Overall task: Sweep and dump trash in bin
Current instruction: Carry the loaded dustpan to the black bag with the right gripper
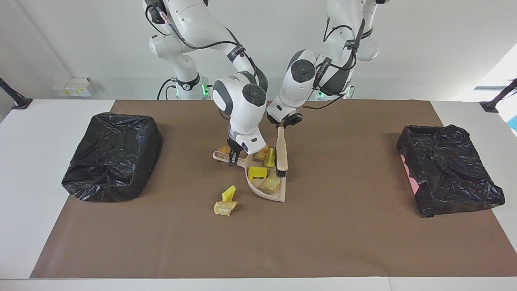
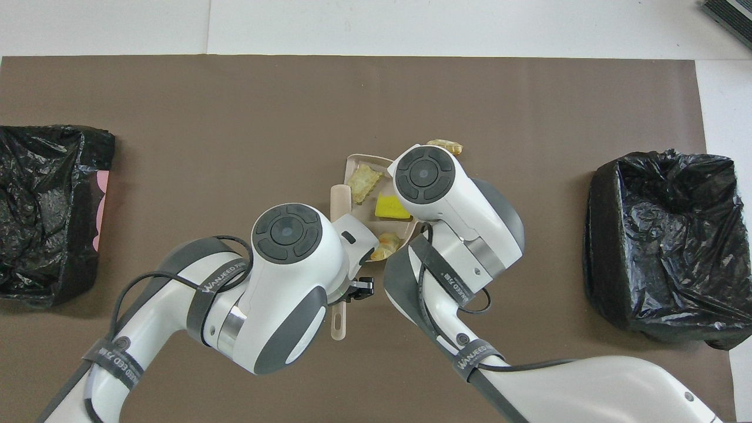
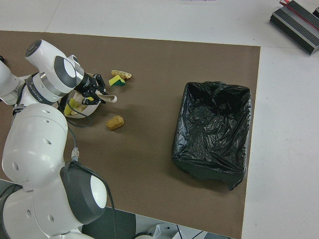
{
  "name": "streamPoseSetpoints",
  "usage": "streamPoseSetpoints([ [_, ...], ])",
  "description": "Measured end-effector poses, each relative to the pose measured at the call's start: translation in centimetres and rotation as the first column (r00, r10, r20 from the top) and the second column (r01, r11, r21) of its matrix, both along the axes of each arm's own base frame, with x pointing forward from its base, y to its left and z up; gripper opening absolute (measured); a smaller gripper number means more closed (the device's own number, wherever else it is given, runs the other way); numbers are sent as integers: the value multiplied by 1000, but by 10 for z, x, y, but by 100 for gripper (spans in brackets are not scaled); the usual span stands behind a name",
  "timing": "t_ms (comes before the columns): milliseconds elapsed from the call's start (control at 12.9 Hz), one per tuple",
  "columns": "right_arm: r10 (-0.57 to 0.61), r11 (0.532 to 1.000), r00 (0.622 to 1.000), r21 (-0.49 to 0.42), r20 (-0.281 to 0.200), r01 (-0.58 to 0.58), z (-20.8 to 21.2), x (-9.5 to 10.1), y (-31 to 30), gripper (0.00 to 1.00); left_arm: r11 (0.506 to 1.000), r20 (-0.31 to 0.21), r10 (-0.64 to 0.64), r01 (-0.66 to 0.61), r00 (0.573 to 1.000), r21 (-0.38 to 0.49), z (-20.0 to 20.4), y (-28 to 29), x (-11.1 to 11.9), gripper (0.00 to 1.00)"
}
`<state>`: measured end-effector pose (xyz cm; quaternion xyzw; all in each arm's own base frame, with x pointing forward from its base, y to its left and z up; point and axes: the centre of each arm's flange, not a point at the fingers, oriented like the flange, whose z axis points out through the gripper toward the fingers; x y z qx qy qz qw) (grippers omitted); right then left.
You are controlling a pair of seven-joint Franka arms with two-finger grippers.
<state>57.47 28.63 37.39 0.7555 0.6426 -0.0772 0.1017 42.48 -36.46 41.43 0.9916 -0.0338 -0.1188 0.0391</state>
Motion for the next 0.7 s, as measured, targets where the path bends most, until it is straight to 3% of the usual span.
streamPoseSetpoints([
  [233,-10,1000,1000,2,10,10,21,8,-25,31,1000,-17,2,-2,1000,8,29,11,-6,26],
  [466,22,999,1000,44,-5,-21,45,19,-62,31,998,-56,43,-41,997,46,76,35,-30,26],
  [698,57,995,998,86,-29,-54,68,28,-110,31,995,-65,67,-62,996,75,70,34,-54,26],
])
